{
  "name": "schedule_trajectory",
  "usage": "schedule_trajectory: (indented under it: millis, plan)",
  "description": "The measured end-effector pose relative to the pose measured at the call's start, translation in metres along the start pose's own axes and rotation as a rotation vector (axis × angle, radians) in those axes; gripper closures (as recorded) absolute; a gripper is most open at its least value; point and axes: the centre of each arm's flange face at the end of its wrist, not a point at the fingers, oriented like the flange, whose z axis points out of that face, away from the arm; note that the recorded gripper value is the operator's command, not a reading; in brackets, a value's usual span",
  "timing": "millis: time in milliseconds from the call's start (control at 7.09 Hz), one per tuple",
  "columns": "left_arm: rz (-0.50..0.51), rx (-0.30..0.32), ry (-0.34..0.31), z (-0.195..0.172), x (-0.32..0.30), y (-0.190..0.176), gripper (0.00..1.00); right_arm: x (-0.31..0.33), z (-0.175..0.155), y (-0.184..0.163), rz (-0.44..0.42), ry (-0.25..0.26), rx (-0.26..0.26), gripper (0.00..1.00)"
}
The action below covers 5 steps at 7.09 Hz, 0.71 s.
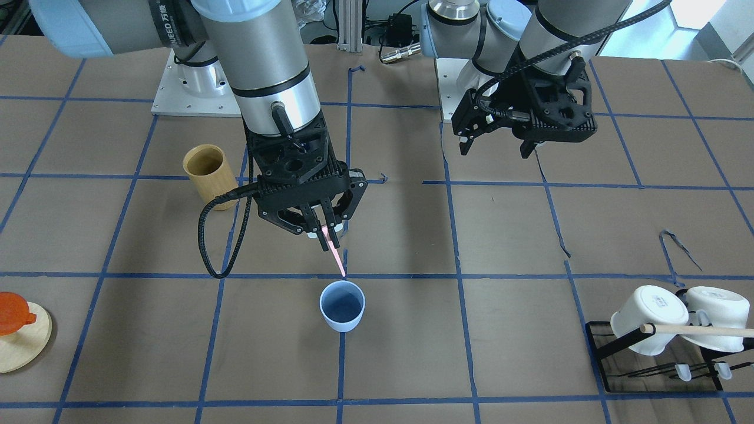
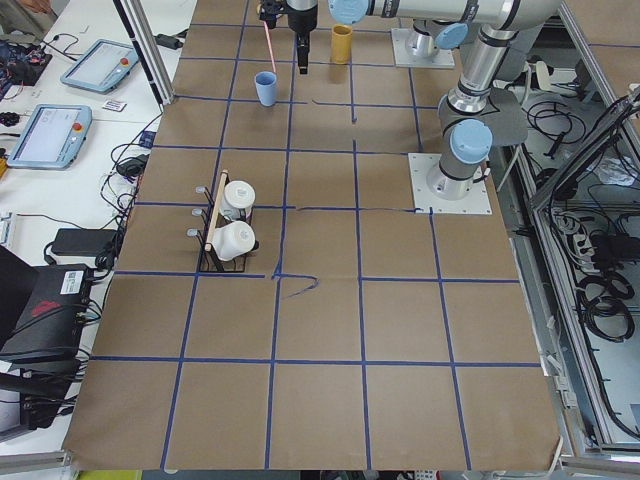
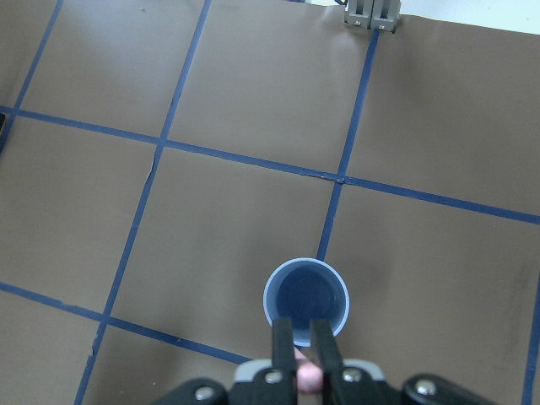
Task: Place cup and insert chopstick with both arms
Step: 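Lower the pink chopstick into the blue cup with the right gripper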
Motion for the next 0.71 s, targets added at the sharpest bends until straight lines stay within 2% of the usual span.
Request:
schedule_trajectory:
  millis: [423, 705]
  plan:
    - [0.116, 0.039, -0.017, -0.004, -0.003, -0.004, 0.0, 0.004, 0.032, -0.007, -0.004, 0.023, 0.007, 1.0]
    - [0.123, 0.047, -0.04, -0.006, -0.005, -0.004, 0.0, 0.008, 0.063, -0.002, -0.005, 0.03, -0.008, 1.0]
